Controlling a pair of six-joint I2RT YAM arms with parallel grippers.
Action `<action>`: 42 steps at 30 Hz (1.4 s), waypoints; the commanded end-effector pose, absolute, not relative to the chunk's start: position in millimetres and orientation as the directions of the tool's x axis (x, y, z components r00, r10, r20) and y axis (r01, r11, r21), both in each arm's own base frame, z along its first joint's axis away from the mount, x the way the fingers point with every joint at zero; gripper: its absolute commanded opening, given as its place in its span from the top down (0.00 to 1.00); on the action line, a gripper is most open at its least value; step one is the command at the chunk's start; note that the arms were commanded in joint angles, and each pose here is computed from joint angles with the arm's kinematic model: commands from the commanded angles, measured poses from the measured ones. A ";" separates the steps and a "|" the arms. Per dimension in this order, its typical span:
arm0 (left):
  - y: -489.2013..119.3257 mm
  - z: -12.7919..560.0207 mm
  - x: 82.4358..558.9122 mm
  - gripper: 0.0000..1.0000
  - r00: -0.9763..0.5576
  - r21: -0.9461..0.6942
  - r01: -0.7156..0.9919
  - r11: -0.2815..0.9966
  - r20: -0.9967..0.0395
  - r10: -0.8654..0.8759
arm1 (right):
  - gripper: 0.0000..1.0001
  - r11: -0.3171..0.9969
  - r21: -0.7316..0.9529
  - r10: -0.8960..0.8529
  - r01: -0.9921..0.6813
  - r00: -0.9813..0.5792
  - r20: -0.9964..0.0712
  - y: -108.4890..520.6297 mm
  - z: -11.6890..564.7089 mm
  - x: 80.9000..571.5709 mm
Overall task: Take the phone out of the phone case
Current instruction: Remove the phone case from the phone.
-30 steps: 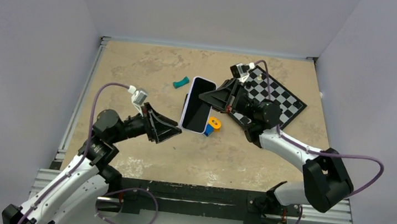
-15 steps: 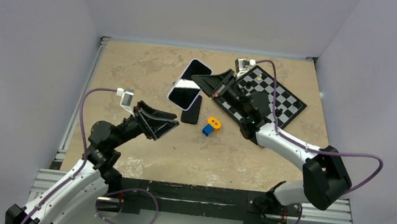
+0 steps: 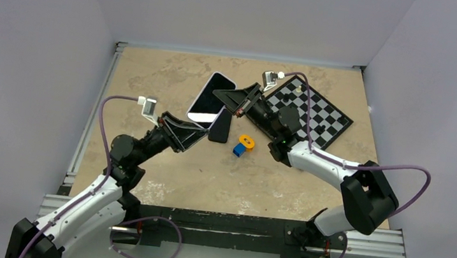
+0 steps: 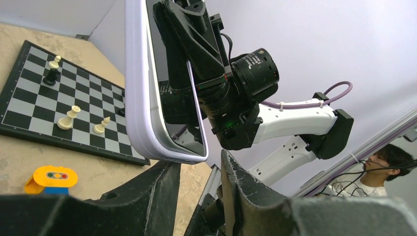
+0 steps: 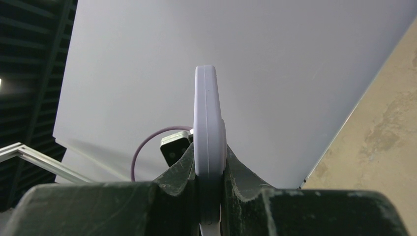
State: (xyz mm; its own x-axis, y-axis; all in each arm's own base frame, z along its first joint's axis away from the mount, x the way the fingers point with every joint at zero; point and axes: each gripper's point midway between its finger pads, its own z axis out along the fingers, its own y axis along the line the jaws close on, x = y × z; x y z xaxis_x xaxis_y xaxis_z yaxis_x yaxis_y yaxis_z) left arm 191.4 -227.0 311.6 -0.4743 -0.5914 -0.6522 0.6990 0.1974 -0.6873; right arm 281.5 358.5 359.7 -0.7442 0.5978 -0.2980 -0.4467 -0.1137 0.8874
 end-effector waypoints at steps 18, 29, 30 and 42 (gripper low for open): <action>-226.0 341.2 185.4 0.72 -0.416 -0.626 0.765 0.152 -0.660 -0.625 | 1.00 -0.249 0.799 0.647 -0.548 -0.707 -0.283 343.0 419.3 267.7; -231.1 340.3 191.4 0.78 -0.436 -0.639 0.751 0.165 -0.668 -0.603 | 1.00 -0.269 0.781 0.635 -0.564 -0.714 -0.297 341.5 423.6 258.4; -232.1 338.5 192.3 0.80 -0.441 -0.642 0.748 0.168 -0.669 -0.598 | 1.00 -0.273 0.780 0.635 -0.563 -0.715 -0.293 341.3 424.4 258.2; -217.4 280.2 226.1 1.00 -0.417 -0.689 0.596 0.412 -0.704 -0.574 | 1.00 -0.389 0.771 0.577 -0.503 -0.786 -0.221 335.2 449.0 240.2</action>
State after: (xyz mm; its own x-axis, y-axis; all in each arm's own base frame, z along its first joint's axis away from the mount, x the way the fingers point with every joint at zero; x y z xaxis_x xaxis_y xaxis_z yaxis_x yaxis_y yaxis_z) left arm 199.8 -229.7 313.2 -0.4722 -0.5856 -0.6588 0.6814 0.2316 -0.6943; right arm 279.1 354.0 372.7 -0.7454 0.6067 -0.2762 -0.4571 -0.1636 0.8742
